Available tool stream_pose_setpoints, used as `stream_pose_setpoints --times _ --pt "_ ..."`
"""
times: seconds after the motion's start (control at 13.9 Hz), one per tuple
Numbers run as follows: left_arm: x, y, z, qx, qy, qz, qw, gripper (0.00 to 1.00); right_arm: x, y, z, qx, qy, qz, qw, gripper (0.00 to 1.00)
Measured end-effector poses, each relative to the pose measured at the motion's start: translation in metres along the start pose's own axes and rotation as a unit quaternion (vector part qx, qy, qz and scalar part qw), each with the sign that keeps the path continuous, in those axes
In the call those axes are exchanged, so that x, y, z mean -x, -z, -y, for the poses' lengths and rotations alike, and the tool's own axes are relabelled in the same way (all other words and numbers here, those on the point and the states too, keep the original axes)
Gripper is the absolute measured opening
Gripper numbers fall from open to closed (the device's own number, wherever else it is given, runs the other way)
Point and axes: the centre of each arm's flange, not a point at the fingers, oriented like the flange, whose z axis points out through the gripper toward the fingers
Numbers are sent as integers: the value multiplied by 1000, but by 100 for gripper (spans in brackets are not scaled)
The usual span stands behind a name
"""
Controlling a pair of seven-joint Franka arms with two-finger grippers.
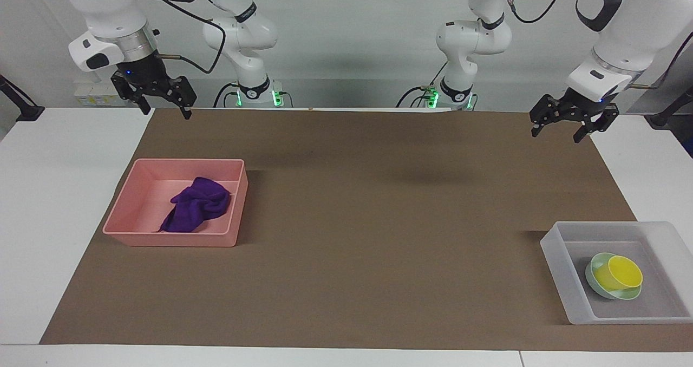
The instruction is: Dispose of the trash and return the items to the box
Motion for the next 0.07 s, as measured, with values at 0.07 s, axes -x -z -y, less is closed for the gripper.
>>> stream_pose_setpoints --times 0.07 --pt "0 0 0 0 0 0 1000 100 0 0 0 0 0 0 1000 100"
